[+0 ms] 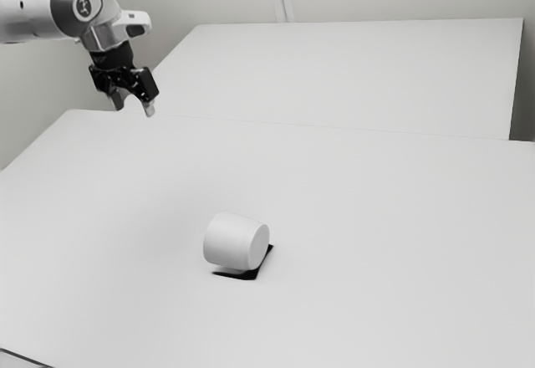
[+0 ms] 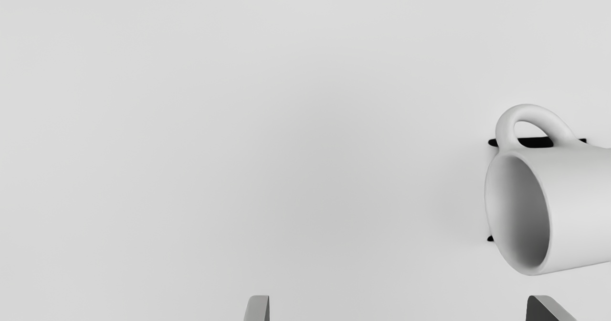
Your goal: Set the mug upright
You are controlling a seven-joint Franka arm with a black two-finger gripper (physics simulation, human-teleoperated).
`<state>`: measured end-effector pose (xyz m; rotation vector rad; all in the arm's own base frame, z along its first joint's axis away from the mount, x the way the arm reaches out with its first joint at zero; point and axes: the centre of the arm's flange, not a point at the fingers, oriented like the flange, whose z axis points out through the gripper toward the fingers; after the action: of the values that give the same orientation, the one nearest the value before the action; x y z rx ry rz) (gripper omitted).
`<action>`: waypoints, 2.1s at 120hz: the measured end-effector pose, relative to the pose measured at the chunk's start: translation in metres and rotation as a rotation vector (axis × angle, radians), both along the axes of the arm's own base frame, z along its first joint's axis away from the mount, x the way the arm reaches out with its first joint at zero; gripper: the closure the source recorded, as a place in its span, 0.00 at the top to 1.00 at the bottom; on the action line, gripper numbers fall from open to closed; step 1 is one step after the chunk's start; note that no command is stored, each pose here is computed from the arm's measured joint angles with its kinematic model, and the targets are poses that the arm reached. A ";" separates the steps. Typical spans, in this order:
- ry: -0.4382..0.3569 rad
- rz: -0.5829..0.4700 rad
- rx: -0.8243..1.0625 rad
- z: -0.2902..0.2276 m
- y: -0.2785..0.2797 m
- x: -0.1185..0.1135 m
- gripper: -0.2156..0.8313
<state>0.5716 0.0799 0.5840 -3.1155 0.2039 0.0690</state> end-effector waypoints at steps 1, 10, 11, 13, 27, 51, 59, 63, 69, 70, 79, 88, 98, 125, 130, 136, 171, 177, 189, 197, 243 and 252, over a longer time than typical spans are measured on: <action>0.000 -0.001 0.000 0.000 0.000 0.000 0.78; -0.003 -0.004 -0.005 -0.003 0.001 -0.003 0.78; -0.004 -0.004 -0.005 -0.003 0.001 -0.003 0.78; -0.007 -0.004 -0.006 -0.003 0.001 -0.003 0.78; -0.008 -0.010 -0.018 -0.005 0.000 -0.015 0.78; 0.022 -0.007 -0.122 -0.024 -0.011 -0.044 0.78; 0.043 0.003 -0.184 -0.037 -0.016 -0.052 0.78; 0.048 0.008 -0.214 -0.042 -0.019 -0.057 0.78; 0.055 0.018 -0.256 -0.048 -0.021 -0.063 0.78; 0.056 0.021 -0.264 -0.050 -0.022 -0.064 0.78; 0.071 0.051 -0.333 -0.062 -0.020 -0.070 0.77; 0.090 0.075 -0.400 -0.075 -0.023 -0.074 0.77; 0.126 0.116 -0.482 -0.099 -0.022 -0.080 0.77; 0.177 0.162 -0.634 -0.151 -0.033 -0.078 0.77; 0.175 0.162 -0.648 -0.158 -0.035 -0.074 0.77; 0.170 0.160 -0.659 -0.165 -0.037 -0.071 0.77; 0.116 0.142 -0.697 -0.202 -0.040 -0.062 0.77; 0.115 0.145 -0.717 -0.210 -0.041 -0.061 0.77; 0.116 0.153 -0.754 -0.224 -0.044 -0.067 0.77; 0.110 0.154 -0.775 -0.228 -0.045 -0.069 0.77; 0.128 0.143 -0.851 -0.259 -0.070 -0.072 0.76; 0.130 0.153 -0.860 -0.265 -0.069 -0.072 0.75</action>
<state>0.4992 0.0108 0.3194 -3.9844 -0.0218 0.2470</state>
